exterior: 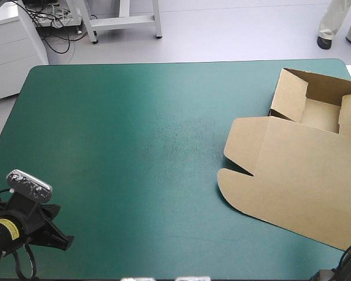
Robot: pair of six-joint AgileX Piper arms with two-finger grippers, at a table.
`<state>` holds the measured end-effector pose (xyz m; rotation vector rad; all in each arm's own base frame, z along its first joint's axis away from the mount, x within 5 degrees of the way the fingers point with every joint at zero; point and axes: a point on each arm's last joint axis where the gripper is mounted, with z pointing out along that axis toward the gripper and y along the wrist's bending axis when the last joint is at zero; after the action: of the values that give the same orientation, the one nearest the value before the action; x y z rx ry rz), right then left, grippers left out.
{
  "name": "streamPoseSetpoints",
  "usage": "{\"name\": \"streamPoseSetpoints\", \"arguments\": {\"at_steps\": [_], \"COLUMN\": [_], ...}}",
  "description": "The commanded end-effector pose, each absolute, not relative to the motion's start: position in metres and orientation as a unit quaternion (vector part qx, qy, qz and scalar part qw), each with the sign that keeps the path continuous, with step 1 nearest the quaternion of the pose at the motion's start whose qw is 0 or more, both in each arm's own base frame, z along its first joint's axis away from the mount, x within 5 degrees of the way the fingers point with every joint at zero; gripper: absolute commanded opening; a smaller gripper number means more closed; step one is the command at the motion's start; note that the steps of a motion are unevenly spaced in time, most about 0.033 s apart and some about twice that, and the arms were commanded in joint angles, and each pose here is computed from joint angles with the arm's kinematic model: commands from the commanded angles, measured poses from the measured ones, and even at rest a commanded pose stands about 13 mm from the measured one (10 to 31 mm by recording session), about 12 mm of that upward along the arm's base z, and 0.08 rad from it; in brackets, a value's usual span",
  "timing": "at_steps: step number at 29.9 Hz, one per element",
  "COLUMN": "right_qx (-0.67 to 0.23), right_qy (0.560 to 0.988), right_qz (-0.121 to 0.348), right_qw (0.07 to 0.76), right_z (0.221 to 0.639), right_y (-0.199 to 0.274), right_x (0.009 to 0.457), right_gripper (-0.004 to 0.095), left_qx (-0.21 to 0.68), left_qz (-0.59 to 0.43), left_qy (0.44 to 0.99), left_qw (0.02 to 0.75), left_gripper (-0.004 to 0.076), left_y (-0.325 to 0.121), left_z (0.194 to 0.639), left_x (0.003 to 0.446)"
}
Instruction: Fold the box
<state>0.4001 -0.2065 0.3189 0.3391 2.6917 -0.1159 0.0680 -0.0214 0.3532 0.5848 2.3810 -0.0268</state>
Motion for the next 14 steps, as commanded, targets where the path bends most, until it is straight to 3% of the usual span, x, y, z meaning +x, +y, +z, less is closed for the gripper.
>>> {"name": "streamPoseSetpoints", "arguments": {"at_steps": [1,3,6,10,14], "right_qx": [0.122,0.12,0.116,0.114,0.098], "right_qy": [0.952,0.949,0.941,0.927,0.91], "right_qz": [-0.045,-0.042,-0.047,-0.019,0.026], "right_qw": [0.276,0.29,0.313,0.358,0.403], "right_z": [0.373,0.383,0.404,0.433,0.46], "right_y": [-0.195,-0.191,-0.183,-0.167,-0.146], "right_x": [0.381,0.376,0.365,0.35,0.334], "right_gripper": [0.0707,0.0598,0.0344,-0.0017,-0.0015], "left_qx": [0.218,0.218,0.218,0.218,0.218], "left_qz": [-0.013,-0.013,-0.013,-0.014,-0.017], "left_qy": [0.912,0.912,0.911,0.91,0.907], "left_qw": [0.348,0.348,0.35,0.352,0.359], "left_gripper": [-0.0032,-0.0032,-0.0032,-0.0032,-0.0032], "left_y": [-0.021,-0.021,-0.021,-0.022,-0.022], "left_z": [0.359,0.359,0.36,0.36,0.361], "left_x": [0.068,0.068,0.068,0.069,0.07]}}
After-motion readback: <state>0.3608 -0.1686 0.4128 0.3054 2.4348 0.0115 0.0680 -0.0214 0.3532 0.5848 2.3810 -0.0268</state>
